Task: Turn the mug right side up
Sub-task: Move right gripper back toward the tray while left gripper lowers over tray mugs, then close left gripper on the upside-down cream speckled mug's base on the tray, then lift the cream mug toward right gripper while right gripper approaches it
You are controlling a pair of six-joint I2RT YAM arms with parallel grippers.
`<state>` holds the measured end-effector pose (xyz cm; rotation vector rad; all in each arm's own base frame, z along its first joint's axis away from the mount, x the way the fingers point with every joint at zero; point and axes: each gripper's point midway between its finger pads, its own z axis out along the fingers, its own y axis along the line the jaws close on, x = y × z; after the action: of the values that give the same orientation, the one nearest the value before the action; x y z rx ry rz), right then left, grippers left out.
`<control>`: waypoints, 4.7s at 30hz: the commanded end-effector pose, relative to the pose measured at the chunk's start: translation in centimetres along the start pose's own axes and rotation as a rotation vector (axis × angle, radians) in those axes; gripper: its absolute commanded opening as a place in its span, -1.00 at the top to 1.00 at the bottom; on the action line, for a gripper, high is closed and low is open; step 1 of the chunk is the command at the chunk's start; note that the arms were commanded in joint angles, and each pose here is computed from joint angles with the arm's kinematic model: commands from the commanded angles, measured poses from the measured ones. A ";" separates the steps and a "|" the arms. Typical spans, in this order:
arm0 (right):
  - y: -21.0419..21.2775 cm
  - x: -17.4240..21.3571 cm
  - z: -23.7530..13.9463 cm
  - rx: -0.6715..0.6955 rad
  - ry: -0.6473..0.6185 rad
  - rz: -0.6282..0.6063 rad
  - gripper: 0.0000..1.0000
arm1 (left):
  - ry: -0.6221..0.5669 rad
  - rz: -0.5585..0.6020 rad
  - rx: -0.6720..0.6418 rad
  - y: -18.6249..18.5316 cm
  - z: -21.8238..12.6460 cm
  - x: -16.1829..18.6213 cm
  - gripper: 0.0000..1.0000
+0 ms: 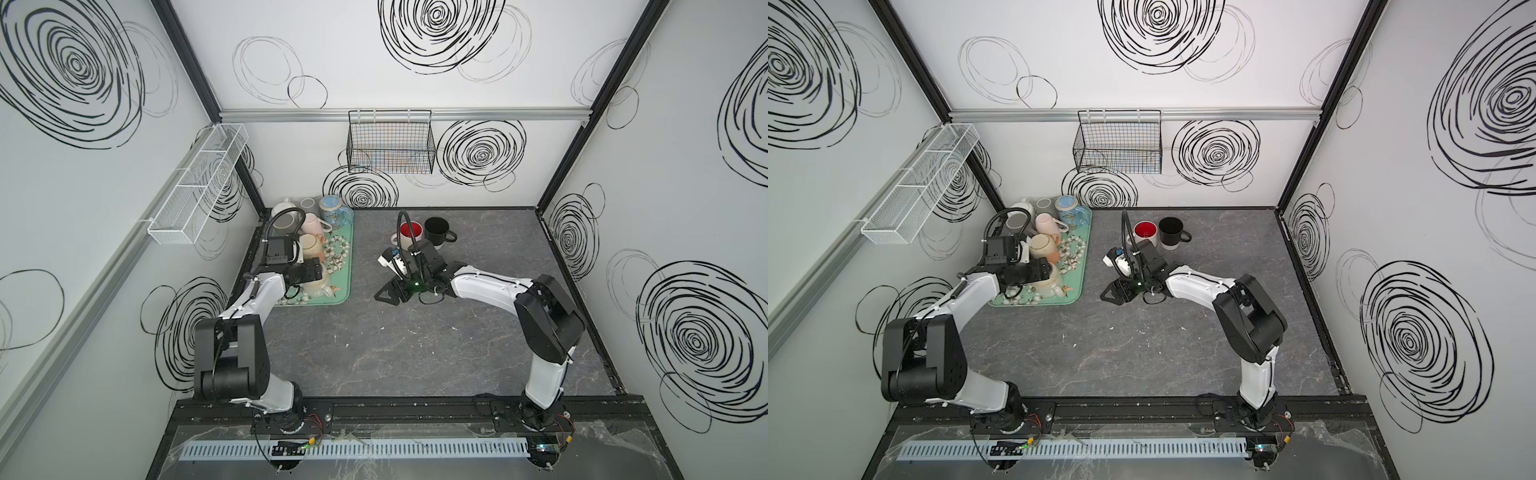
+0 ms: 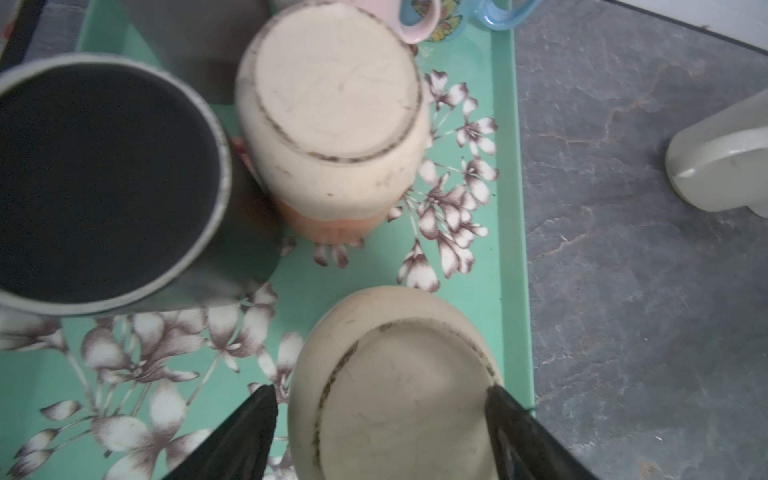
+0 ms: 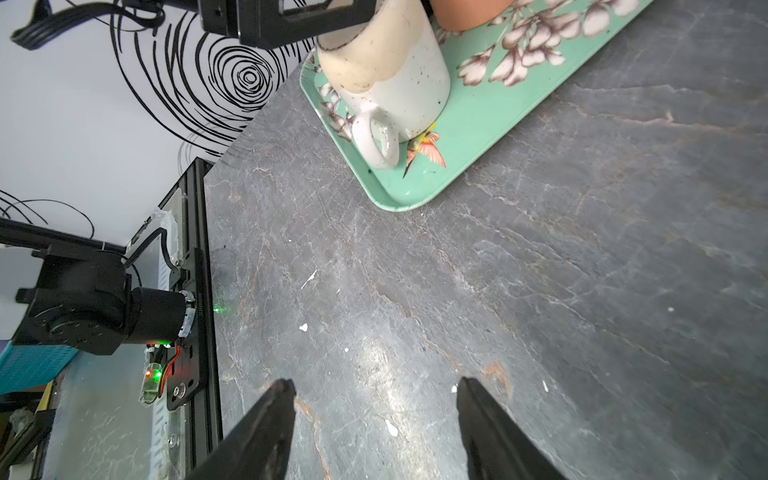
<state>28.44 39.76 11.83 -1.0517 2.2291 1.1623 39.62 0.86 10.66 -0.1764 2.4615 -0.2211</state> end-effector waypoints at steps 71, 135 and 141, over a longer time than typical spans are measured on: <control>-5.0 1.5 -9.7 0.272 -0.186 0.269 -0.24 | 0.040 -0.319 -0.377 -4.2 2.2 7.0 0.18; 3.2 -12.8 -8.0 -0.470 -0.490 0.548 -0.19 | -0.563 -0.610 0.793 -21.1 -14.5 -7.1 1.00; 3.3 -13.4 -7.3 -0.505 -0.488 0.564 -0.18 | -0.568 -0.627 0.834 -21.4 -15.3 -7.3 1.00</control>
<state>34.33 40.24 24.04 -0.1712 1.9951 1.9677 37.39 -16.56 23.95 -0.6346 1.7859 -1.0845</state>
